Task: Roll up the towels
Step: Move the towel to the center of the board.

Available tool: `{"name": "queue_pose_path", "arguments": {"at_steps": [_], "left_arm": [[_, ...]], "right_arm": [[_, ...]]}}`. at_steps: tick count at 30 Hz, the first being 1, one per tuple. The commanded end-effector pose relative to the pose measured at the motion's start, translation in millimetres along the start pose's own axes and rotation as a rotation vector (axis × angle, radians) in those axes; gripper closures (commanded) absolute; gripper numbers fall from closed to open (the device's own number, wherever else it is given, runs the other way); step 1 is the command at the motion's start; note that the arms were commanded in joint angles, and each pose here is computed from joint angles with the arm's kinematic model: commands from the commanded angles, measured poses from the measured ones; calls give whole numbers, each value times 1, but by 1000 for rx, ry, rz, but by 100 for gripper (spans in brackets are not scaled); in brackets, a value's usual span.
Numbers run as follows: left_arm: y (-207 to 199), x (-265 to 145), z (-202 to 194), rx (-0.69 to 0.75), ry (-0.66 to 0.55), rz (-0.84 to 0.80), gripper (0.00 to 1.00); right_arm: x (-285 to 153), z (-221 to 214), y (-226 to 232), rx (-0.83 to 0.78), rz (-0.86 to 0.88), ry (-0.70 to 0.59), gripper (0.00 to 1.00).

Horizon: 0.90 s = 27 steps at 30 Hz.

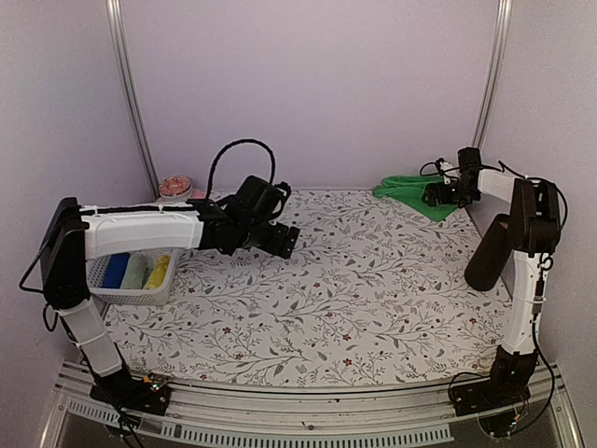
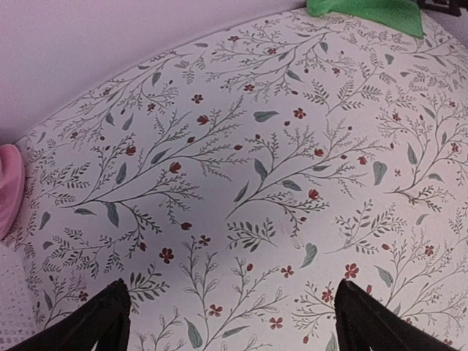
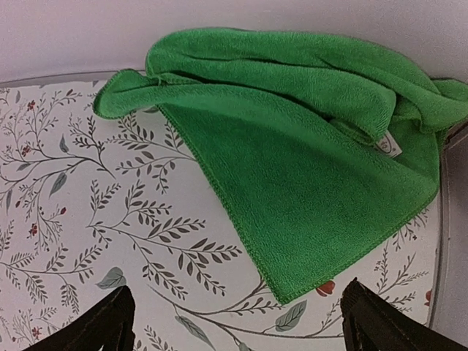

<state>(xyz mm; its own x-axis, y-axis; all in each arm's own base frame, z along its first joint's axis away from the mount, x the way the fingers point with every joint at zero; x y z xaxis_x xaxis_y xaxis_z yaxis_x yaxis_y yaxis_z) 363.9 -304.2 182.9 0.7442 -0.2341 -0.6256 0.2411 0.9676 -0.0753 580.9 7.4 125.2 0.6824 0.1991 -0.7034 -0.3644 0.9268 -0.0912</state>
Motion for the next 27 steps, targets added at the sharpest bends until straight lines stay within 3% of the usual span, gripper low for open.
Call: {"name": "queue_pose_path", "arguments": {"at_steps": [1,11,18,27], "left_arm": [[-29,3,-10,55,-52,-39,3],[-55,12,-45,95,-57,-75,3],[-71,19,-68,176,-69,-75,3],[-72,20,-83,192,-80,-69,3]], "right_arm": [[16,-16,-5,17,-12,75,1],[42,-37,0,-48,-78,157,1],[75,-62,14,-41,-14,216,1],[79,-61,55,2,261,183,1]]}}
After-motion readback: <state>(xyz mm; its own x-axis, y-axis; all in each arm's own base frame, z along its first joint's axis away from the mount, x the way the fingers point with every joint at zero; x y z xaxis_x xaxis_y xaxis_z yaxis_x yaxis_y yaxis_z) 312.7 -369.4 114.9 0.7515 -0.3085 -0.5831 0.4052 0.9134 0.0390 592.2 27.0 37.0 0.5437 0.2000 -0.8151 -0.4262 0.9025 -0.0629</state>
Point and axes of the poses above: each gripper's point midway between its finger pads, its own x axis out along the fingers, its own y axis along the line the jaws close on, z = x × y, the point moved 2 cm from there along -x, back along the fingers, and after that the axes turned 13 degrees about -x, right-handed, at the moved point
